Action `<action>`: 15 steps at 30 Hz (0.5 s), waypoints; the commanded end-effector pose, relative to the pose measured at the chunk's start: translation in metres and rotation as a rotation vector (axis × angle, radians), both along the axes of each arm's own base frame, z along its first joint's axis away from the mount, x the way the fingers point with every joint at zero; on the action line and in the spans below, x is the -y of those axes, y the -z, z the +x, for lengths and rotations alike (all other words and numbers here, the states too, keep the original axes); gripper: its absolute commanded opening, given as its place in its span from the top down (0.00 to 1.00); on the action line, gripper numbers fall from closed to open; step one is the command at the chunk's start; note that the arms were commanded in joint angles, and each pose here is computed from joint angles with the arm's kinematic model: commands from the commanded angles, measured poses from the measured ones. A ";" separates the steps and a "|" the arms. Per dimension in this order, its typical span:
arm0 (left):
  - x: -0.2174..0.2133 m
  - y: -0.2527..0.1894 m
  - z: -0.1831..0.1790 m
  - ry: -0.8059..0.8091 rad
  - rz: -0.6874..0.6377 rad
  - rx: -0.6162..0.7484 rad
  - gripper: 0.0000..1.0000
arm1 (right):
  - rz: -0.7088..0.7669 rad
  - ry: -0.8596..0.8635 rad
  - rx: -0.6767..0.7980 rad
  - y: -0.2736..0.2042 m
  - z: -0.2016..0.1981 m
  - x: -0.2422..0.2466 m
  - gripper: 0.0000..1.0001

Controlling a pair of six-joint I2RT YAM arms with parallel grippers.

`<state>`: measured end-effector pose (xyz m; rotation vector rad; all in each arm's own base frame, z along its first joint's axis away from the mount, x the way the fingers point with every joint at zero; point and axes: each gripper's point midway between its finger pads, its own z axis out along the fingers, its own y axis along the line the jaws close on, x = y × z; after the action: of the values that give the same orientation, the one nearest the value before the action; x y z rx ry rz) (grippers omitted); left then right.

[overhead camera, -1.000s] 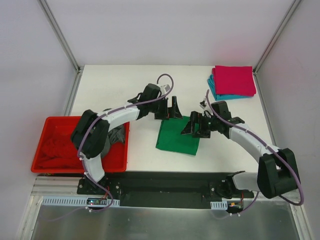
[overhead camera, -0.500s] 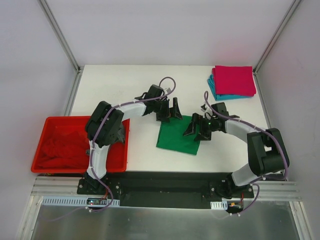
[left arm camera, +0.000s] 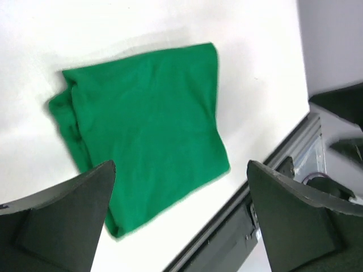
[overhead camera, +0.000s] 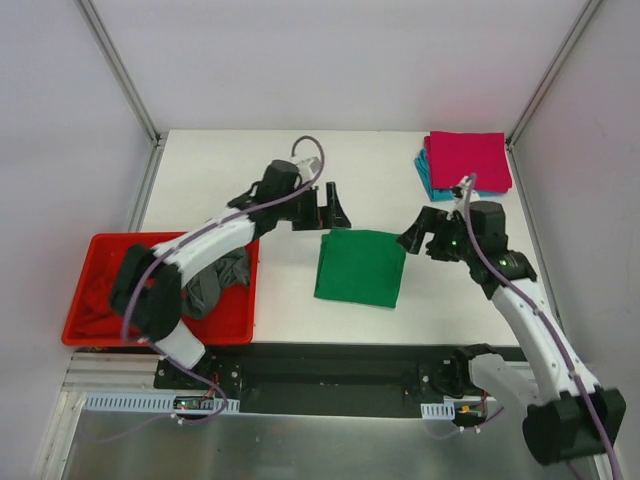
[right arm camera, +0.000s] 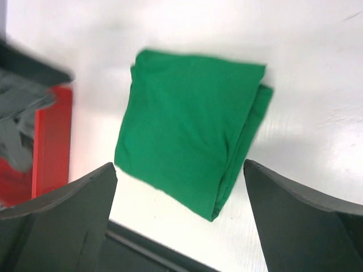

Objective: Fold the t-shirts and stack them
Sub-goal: Fold the long partially folded tshirt into a neat square, then put the neatly folded tshirt into the corner of the board with the right arm

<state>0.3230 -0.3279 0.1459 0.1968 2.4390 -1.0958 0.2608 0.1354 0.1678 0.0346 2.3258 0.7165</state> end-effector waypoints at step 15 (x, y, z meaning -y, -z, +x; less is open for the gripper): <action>-0.195 0.020 -0.141 -0.507 0.153 0.168 0.01 | -0.063 0.151 -0.319 0.086 -0.003 0.000 0.01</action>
<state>0.1884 -0.1549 0.1385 -0.1536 2.2147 -0.7406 0.2395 0.1255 0.0865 0.2856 2.6199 0.6147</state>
